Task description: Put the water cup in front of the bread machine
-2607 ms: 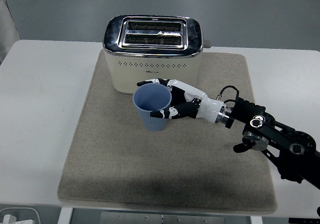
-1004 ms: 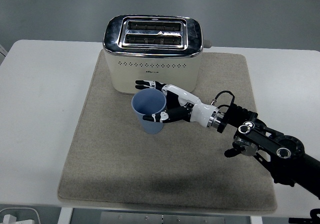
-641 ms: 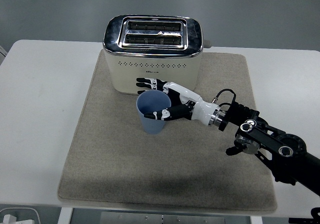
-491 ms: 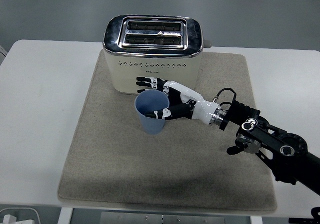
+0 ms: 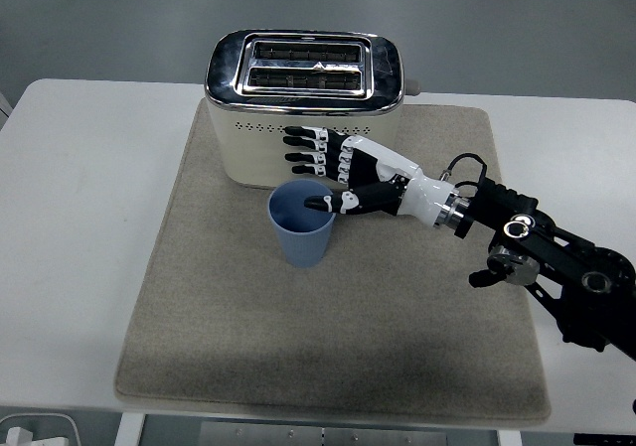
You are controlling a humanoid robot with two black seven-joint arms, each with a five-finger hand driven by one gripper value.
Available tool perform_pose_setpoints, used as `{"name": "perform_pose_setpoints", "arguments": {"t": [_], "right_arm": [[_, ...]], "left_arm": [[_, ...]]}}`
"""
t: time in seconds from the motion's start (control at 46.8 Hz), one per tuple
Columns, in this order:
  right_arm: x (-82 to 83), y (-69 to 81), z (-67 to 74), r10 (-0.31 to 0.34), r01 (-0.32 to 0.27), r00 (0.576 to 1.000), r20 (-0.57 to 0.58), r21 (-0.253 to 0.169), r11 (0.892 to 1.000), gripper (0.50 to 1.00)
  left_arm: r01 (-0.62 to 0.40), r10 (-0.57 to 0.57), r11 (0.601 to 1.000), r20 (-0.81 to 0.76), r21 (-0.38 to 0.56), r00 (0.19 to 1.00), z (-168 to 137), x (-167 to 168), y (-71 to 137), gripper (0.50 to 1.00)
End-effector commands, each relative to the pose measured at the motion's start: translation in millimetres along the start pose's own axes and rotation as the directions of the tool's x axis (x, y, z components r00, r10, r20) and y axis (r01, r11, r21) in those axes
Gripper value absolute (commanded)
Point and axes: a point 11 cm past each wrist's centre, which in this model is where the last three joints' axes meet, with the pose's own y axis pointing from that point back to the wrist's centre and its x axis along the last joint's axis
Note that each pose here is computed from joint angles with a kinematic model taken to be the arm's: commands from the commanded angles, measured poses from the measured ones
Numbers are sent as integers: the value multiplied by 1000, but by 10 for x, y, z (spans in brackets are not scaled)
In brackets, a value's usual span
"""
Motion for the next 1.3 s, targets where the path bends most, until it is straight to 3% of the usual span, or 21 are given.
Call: {"name": "perform_pose_setpoints", "arguments": {"t": [0.0, 0.192, 0.406, 0.556, 0.791, 0.897, 1.026, 1.282], "right_arm": [[47, 53, -69, -25, 25, 999, 21, 14, 1000, 926], [113, 147, -184, -78, 77, 996, 43, 26, 997, 926], [251, 249, -311, -50, 49, 998, 23, 42, 998, 926], [479, 369, -537, 7, -9, 1000, 20, 86, 996, 926], [846, 734, -791, 102, -102, 995, -4, 89, 991, 926], [953, 873, -857, 137, -137, 991, -3, 92, 986, 926], [1057, 967, -1001, 175, -175, 985, 13, 135, 975, 926], [1118, 1014, -914, 201, -203, 979, 26, 116, 972, 926]], "left_arm": [[0, 0, 1000, 0, 0, 1000, 0, 1, 0, 1000], [0, 0, 1000, 0, 0, 1000, 0, 1, 0, 1000], [0, 0, 1000, 0, 0, 1000, 0, 1, 0, 1000], [0, 0, 1000, 0, 0, 1000, 0, 1, 0, 1000], [1, -1, 1000, 0, 0, 1000, 0, -5, 0, 1000], [1, -1, 1000, 0, 0, 1000, 0, -1, 0, 1000], [0, 0, 1000, 0, 0, 1000, 0, 1, 0, 1000], [0, 0, 1000, 0, 0, 1000, 0, 1, 0, 1000]]}}
